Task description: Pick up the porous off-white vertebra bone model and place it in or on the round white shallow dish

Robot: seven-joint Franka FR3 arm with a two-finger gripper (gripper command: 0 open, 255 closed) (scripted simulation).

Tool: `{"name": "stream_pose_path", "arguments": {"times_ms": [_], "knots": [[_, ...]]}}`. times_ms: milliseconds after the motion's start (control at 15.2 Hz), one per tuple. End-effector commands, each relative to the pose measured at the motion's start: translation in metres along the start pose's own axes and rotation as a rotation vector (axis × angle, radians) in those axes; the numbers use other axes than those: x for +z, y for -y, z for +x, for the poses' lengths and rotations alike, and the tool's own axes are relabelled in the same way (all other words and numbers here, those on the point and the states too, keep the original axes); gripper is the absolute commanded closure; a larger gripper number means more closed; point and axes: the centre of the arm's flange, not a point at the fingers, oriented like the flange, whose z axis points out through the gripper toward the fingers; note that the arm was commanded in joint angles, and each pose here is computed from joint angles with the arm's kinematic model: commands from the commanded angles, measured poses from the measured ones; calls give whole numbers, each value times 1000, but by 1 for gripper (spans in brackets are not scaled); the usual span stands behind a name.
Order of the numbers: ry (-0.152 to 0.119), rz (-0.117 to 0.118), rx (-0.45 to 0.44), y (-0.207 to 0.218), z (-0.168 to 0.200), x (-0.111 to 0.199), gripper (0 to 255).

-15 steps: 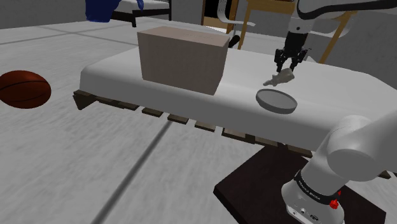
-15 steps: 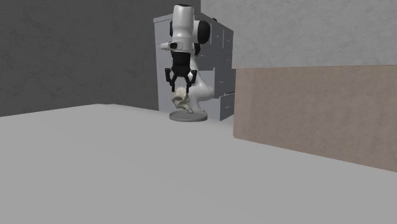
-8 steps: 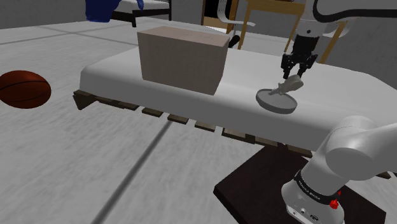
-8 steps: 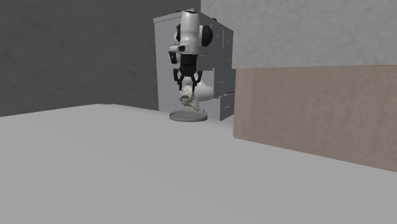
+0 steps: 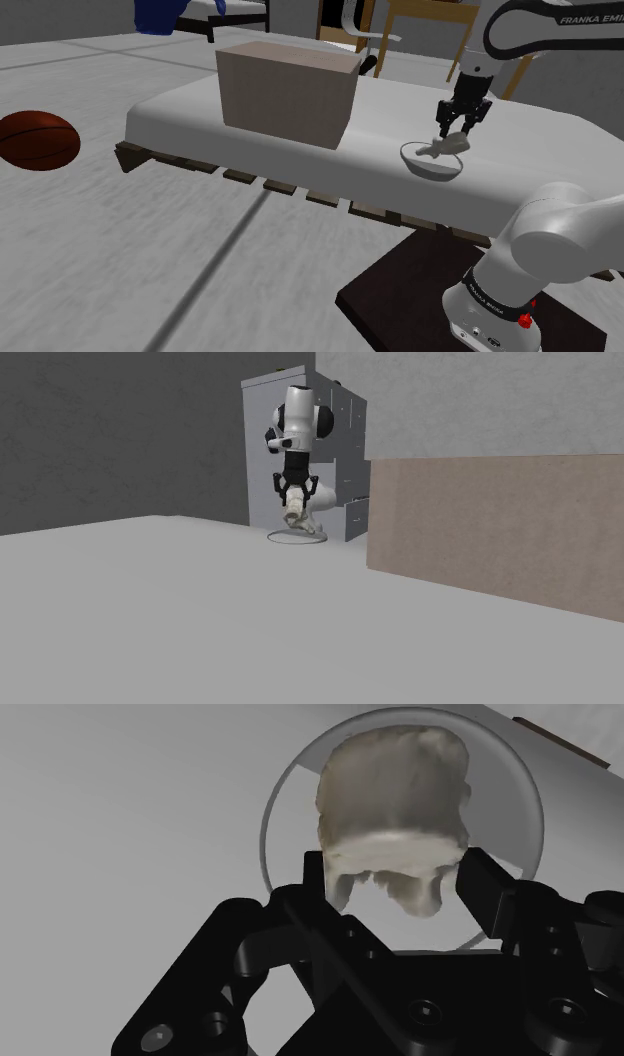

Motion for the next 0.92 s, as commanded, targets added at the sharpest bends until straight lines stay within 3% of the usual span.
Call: {"name": "stream_pose_path", "arguments": {"times_ms": [0,330,858], "knots": [[3,0,-2,1,0,12,255],[3,0,-2,4,0,40,255],[3,0,-2,4,0,40,255]]}}
